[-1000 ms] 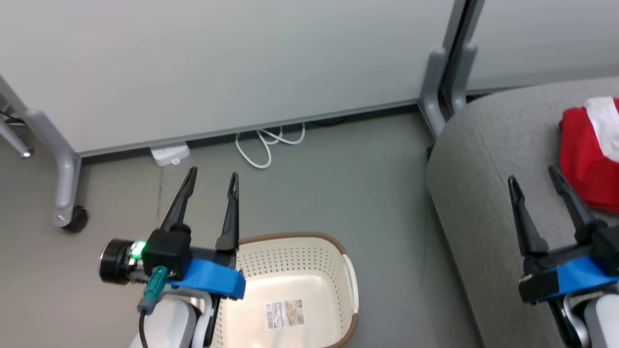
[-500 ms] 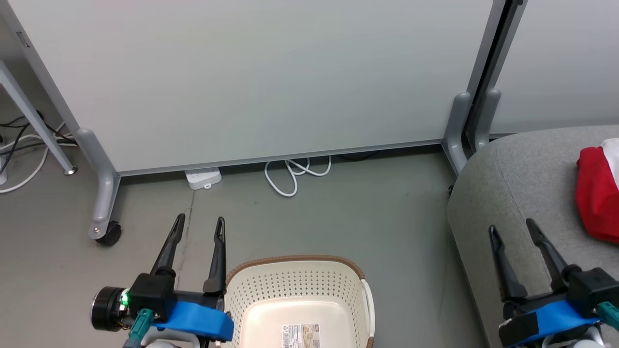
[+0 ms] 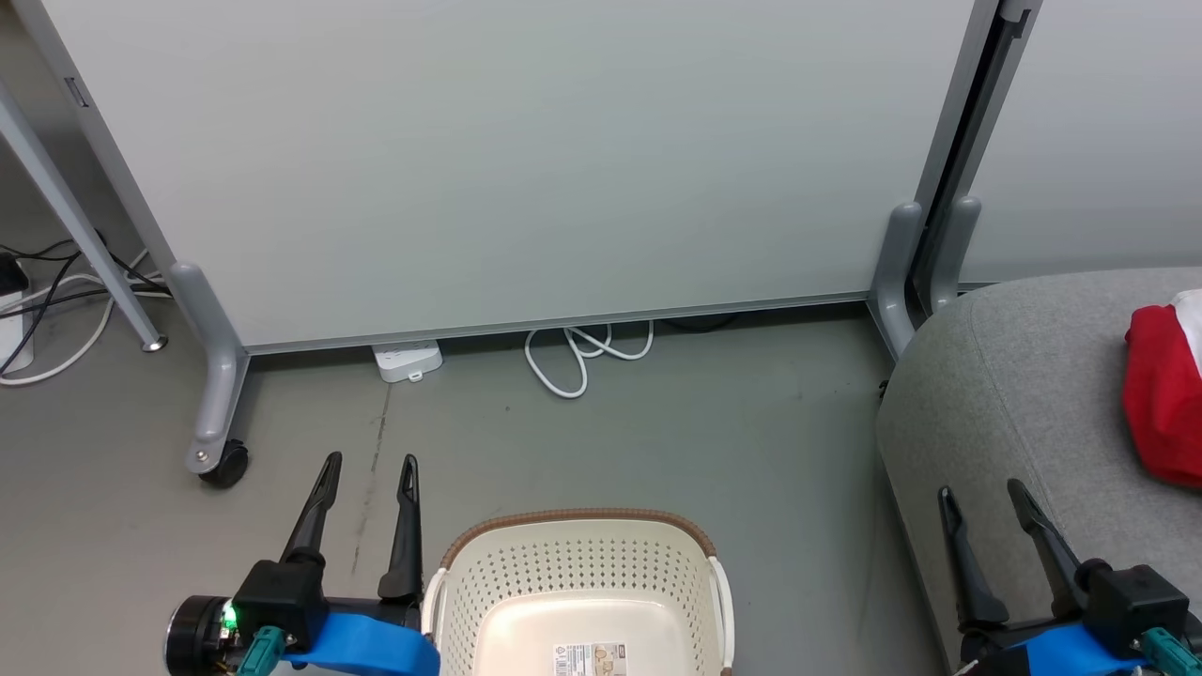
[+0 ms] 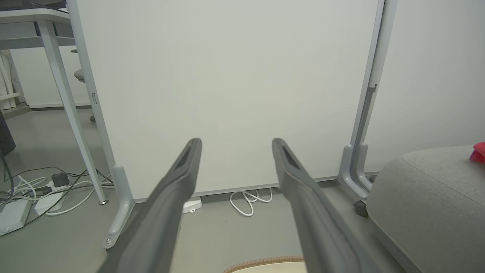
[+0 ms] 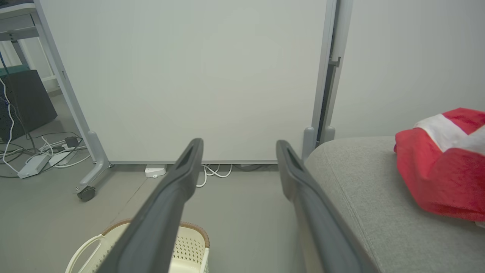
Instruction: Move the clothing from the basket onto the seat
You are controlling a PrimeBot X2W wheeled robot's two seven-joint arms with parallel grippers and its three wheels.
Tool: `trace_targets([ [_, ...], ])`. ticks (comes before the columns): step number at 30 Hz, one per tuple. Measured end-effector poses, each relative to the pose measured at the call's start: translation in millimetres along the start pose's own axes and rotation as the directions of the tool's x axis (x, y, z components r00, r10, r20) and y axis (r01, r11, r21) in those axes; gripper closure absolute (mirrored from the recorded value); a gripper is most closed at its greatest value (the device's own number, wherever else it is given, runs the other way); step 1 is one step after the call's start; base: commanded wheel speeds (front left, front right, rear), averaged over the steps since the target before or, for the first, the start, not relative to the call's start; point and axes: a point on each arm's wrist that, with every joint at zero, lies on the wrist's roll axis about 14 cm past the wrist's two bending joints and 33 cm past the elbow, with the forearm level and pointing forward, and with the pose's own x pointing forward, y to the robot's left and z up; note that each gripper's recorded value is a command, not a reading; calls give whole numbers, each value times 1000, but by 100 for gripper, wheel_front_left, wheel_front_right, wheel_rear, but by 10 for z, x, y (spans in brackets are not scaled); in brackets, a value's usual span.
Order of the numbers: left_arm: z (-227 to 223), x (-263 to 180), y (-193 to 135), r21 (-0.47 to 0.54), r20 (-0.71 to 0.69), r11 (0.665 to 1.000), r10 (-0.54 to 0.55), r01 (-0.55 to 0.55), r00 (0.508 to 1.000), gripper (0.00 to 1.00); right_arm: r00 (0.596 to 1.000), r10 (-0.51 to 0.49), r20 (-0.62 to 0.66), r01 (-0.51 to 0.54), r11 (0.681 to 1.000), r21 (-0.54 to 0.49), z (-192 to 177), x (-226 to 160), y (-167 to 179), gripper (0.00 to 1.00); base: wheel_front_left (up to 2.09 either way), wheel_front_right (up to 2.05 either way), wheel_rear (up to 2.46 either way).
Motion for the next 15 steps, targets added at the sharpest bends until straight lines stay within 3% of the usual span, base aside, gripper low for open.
trace_targets([
  [15, -44, -51, 64, -7, -14, 1000, 16, -16, 1000, 0, 1000, -11, -20, 11, 1000, 22, -75, -36, 19, 0, 0, 0, 0],
])
